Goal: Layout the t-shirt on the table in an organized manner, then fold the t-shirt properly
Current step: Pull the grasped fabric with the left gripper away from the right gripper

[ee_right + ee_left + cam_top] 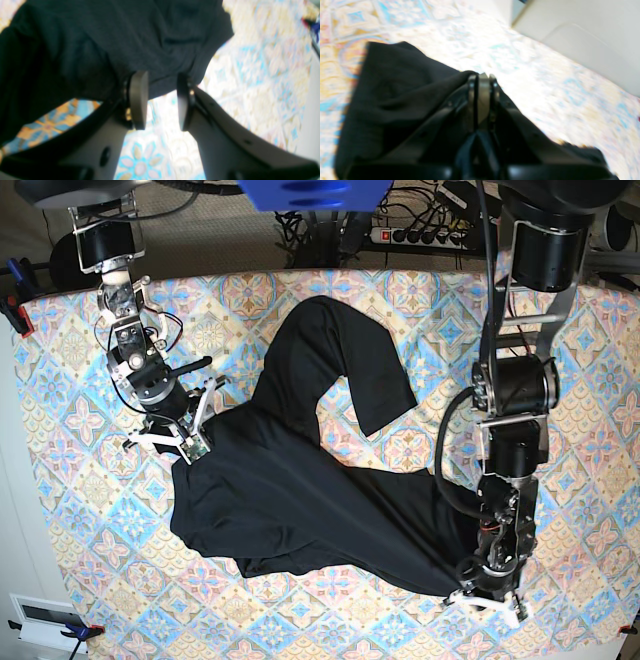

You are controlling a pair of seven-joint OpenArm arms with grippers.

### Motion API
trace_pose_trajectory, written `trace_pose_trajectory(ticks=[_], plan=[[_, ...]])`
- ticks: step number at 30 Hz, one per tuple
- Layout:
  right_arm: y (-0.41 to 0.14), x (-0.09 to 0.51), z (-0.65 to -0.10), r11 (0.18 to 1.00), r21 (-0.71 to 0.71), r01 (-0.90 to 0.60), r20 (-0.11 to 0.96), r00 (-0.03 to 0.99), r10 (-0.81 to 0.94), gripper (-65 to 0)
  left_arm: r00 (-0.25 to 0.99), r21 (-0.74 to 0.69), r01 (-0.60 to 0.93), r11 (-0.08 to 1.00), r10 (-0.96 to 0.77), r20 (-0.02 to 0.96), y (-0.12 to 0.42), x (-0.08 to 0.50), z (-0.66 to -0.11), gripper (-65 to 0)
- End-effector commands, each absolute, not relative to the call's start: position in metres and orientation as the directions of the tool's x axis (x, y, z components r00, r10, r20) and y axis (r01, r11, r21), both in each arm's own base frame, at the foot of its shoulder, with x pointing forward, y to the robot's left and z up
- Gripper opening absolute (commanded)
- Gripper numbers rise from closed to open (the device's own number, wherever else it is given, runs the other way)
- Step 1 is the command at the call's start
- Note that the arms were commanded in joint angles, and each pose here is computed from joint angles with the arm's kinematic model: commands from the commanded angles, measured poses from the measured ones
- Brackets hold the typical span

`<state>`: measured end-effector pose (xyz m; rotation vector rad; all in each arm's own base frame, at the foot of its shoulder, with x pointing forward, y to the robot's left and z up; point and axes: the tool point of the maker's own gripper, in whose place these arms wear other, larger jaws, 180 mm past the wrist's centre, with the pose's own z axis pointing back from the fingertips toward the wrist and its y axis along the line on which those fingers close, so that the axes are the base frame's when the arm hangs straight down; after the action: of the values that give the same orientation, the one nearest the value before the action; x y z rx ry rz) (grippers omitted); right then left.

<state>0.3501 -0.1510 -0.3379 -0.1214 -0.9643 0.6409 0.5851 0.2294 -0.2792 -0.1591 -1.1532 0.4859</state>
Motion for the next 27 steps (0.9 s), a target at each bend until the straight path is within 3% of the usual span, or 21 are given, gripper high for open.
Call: trace_pose_trajectory(ticks=[1, 4, 14, 22, 27], plan=[[-0.153, 0.356, -0.324, 0.810, -0.392, -0.437, 0.744, 0.368, 0.558, -46.2, 0.251, -0.371, -0.288, 0.883, 0.443, 0.861, 0.240, 0.596, -0.253, -64.7], [-0.154, 0.352, -0.328, 0.811, -0.387, -0.438, 0.740, 0.377, 0.557, -46.2, 0.244, -0.320, -0.312, 0.895, 0.401, 0.883, 0.258, 0.591, -0.258, -61.1], [-0.153, 0.350, -0.331, 0.810, -0.383, -0.445, 0.737, 0.381, 0.558, -46.2, 0.368, -0.129, -0.315, 0.940, 0.246, 0.897, 0.288, 0.551, -0.300, -29.7], [-0.152, 0.350, -0.331, 0.809, -0.383, -0.446, 0.737, 0.381, 0.559, -46.2, 0.434, -0.025, -0.296, 0.955, 0.158, 0.887, 0.307, 0.492, -0.333, -27.1], [-0.152, 0.349, -0.331, 0.808, -0.383, -0.447, 0.737, 0.380, 0.559, -46.2, 0.466, -0.014, -0.248, 0.969, 0.132, 0.875, 0.305, 0.486, -0.344, -27.1]])
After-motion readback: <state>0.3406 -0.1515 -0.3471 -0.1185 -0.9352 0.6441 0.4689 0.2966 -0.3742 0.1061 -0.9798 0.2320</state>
